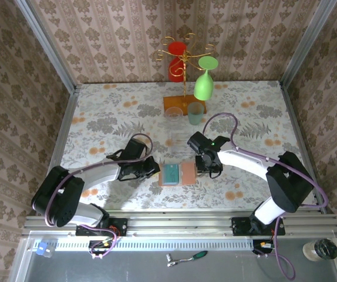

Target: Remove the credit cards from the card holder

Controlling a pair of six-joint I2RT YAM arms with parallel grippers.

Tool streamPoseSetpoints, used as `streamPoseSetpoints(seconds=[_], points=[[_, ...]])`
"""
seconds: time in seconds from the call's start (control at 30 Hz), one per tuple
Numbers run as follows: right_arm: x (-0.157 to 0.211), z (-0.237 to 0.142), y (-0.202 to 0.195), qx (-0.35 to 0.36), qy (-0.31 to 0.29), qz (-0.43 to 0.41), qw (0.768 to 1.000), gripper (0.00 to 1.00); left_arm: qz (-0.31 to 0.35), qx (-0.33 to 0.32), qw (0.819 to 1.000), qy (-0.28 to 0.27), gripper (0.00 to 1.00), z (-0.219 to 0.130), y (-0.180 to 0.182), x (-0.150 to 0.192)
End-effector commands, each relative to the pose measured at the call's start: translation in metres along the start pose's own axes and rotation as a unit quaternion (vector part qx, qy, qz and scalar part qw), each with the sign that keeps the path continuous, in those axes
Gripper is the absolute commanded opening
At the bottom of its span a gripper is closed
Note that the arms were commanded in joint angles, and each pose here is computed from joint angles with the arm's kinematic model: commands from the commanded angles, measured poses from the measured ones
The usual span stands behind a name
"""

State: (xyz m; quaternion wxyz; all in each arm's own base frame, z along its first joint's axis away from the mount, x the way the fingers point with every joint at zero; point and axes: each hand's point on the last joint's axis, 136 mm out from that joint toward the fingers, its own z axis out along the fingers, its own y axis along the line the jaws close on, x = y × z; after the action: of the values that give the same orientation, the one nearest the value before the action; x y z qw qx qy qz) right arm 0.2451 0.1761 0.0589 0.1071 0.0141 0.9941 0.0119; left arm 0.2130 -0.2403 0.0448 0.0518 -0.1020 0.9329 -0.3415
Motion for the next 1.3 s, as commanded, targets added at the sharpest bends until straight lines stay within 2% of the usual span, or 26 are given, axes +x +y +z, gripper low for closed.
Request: streamPoseSetpoints(seconds=[0.0, 0.2, 0.43, 0.63, 0.77, 0.83, 1.1, 1.27], points=[[-0.003, -0.021, 0.013, -0.043, 0.001, 0.001, 0.999, 0.39, 0.021, -0.004, 1.0, -0.003, 0.11, -0.006, -0.008, -0.001], [-0.006, -0.037, 0.045, -0.133, 0.001, 0.007, 0.991, 0.39, 0.05, -0.017, 0.999, 0.005, 0.13, -0.003, -0.013, 0.0], [-0.007, -0.04, 0.067, -0.176, 0.021, -0.007, 0.984, 0.39, 0.076, -0.024, 0.997, 0.016, 0.12, 0.003, -0.023, 0.002], [-0.008, -0.046, 0.088, -0.237, 0.026, 0.001, 0.971, 0.39, 0.065, -0.039, 0.997, 0.019, 0.12, 0.014, -0.016, 0.006], [-0.007, -0.057, 0.117, -0.299, 0.042, -0.018, 0.953, 0.4, 0.058, -0.043, 0.997, 0.018, 0.11, 0.019, -0.014, 0.008], [-0.004, -0.052, 0.121, -0.294, 0.051, -0.021, 0.954, 0.4, 0.054, -0.045, 0.997, 0.015, 0.11, 0.02, -0.013, 0.008], [0.004, -0.002, 0.076, -0.149, 0.07, -0.013, 0.986, 0.45, 0.051, -0.042, 0.998, 0.006, 0.11, 0.018, -0.014, 0.006], [0.015, 0.027, 0.069, -0.16, 0.087, 0.012, 0.983, 0.48, 0.053, -0.043, 0.998, 0.007, 0.11, 0.018, -0.016, 0.005]])
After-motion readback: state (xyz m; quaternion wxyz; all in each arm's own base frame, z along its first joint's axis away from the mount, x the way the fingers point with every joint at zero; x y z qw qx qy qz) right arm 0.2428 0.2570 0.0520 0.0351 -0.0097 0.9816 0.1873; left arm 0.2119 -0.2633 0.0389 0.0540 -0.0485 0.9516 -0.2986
